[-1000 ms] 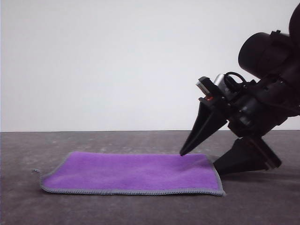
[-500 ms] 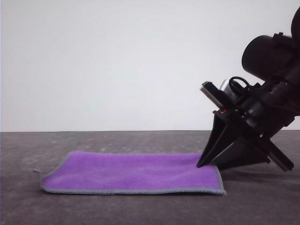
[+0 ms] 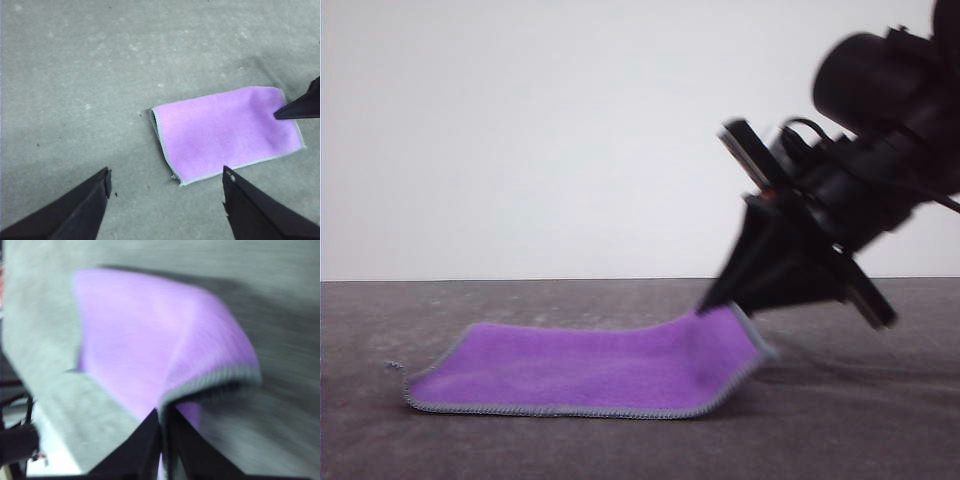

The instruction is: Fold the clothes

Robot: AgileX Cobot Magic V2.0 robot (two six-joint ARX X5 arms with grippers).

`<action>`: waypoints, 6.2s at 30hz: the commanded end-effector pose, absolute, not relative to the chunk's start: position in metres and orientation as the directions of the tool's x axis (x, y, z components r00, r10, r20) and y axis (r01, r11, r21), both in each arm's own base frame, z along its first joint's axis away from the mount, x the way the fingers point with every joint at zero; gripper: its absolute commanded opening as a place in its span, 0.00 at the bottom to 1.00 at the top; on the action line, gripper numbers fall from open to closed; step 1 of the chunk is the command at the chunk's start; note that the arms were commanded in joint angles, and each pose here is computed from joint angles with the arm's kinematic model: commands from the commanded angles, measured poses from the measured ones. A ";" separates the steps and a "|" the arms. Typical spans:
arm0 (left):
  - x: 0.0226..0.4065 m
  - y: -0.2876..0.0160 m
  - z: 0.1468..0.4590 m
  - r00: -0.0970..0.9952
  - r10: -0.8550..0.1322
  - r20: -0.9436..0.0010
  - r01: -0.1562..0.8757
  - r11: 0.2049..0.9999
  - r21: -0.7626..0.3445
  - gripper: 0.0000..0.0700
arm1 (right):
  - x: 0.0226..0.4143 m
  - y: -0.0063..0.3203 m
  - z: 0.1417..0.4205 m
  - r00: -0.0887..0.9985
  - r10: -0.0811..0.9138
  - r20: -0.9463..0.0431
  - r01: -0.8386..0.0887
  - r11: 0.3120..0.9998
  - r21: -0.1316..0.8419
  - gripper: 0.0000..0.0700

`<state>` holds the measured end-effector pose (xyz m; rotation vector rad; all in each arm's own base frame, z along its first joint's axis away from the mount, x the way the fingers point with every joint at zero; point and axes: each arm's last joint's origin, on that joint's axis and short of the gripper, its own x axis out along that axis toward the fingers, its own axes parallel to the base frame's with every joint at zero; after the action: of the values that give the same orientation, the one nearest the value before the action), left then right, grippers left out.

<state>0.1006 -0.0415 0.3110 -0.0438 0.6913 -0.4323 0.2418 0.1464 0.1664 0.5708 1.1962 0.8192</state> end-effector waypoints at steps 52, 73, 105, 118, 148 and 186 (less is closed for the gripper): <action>0.103 -0.043 0.316 0.708 -0.412 -0.573 0.383 0.907 -0.178 0.62 | 0.235 0.212 0.229 0.251 0.657 -0.711 -0.619 0.674 0.404 0.55; 0.103 -0.043 0.315 0.704 -0.410 -0.579 0.380 0.907 -0.181 0.62 | 0.171 0.080 0.242 0.546 0.505 -0.669 -0.467 0.846 0.258 0.56; 0.116 -0.032 0.266 0.865 -0.346 -0.364 0.349 0.935 -0.060 0.00 | 0.177 0.082 0.250 0.605 0.532 -0.592 -0.490 0.835 0.249 0.02; 0.099 -0.003 0.170 0.984 -0.078 -0.159 0.081 0.997 0.008 0.00 | 0.177 0.082 0.250 0.605 0.532 -0.592 -0.491 0.835 0.249 0.02; 0.096 0.003 0.154 0.992 -0.011 -0.125 0.018 0.998 0.052 0.00 | 0.174 0.075 0.253 0.673 0.470 -0.571 -0.519 0.850 0.088 0.02; 0.096 0.003 0.155 0.992 -0.011 -0.125 0.018 0.998 0.052 0.00 | 0.097 0.002 0.157 0.995 -0.012 -0.102 0.008 0.999 -0.039 0.02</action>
<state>0.0952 0.0029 0.1602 0.0393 0.1169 -0.0122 0.0963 0.0025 0.1568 -0.0348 0.1105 -0.0098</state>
